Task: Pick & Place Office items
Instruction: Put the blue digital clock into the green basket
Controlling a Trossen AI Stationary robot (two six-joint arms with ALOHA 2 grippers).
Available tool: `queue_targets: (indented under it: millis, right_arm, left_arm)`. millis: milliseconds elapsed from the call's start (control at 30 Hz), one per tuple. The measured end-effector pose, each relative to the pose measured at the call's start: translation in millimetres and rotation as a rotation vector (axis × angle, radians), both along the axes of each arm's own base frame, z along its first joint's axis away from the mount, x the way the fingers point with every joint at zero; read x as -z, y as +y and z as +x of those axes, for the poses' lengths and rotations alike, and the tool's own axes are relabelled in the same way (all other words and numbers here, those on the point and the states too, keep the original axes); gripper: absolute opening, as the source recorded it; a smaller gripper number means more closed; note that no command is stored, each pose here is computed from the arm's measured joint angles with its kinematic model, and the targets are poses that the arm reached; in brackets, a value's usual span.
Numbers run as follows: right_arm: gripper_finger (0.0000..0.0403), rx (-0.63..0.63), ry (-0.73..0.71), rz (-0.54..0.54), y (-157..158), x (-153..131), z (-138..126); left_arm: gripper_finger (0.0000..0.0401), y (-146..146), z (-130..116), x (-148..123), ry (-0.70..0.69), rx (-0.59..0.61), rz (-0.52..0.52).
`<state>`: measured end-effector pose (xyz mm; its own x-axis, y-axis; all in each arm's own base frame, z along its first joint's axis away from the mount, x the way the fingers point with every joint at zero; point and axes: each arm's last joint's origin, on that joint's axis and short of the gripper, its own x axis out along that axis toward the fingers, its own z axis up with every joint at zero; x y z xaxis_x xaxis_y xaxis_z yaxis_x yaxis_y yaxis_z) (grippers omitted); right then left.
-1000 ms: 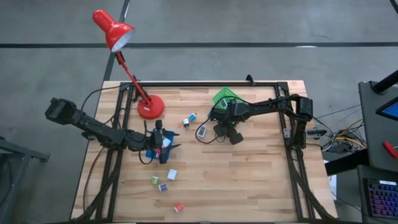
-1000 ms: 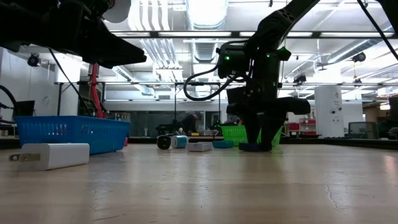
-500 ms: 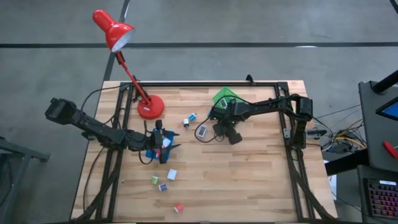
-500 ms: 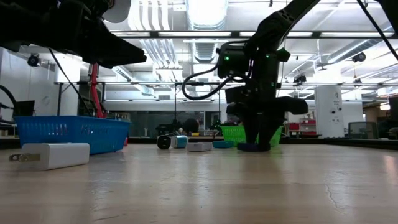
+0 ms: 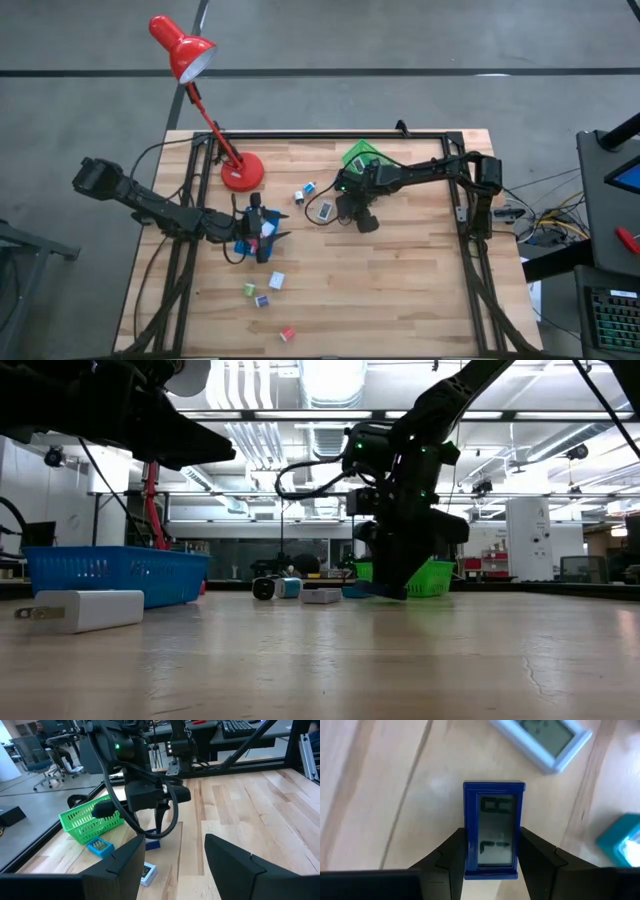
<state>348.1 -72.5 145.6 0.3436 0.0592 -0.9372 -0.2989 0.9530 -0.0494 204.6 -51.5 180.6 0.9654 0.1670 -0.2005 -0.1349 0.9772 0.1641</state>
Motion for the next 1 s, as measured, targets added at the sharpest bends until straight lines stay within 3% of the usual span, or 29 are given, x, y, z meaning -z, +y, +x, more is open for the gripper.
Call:
queue_targets:
  millis: [500,1000]
  right_arm:
    - [0.014,0.082,-0.272,0.026,-3.4,-4.6,19.1]
    - [0.014,0.172,-0.637,0.044,-2.8,7.7,16.8]
  left_arm:
    - [0.0209,-0.1,0.0,0.0,0.001,0.002,0.003]
    - [0.0209,0.8,-2.7,4.8,0.014,0.002,0.004]
